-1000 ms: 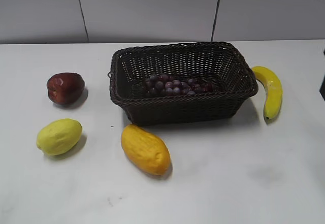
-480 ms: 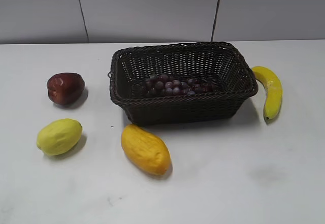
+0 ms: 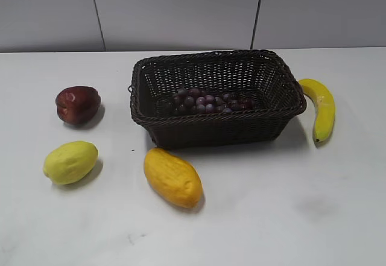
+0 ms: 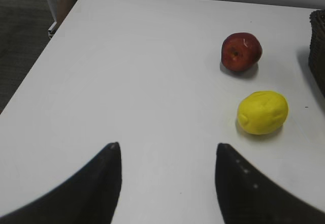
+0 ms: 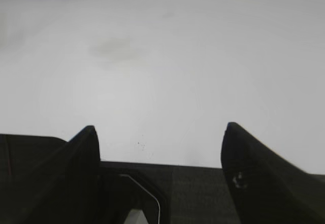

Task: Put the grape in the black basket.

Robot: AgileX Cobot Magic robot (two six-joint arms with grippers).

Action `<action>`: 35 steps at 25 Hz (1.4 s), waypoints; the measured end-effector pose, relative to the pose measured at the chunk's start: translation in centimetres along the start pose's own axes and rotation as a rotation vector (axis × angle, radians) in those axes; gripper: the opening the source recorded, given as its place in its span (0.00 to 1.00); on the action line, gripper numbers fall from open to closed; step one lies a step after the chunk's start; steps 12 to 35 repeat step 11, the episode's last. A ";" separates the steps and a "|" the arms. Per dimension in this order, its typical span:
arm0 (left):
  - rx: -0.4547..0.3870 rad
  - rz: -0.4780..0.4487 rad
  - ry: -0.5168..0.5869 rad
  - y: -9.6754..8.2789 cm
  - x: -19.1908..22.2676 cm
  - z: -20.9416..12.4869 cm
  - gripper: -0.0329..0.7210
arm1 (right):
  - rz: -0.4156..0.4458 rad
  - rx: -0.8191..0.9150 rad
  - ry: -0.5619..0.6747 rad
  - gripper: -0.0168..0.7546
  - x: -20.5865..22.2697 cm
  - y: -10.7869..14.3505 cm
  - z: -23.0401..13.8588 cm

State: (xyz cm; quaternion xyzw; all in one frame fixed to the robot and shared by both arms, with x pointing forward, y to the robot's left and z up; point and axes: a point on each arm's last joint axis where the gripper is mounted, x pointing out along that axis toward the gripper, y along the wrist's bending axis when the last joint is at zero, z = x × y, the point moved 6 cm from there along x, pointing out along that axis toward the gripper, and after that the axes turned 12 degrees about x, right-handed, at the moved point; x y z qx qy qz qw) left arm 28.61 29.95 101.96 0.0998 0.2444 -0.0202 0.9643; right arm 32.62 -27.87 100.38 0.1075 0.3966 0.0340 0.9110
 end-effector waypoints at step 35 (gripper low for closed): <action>0.000 0.000 0.000 0.0 0.0 0.0 0.78 | 0.081 -0.012 -0.281 0.75 -3.9 -0.1 -1.0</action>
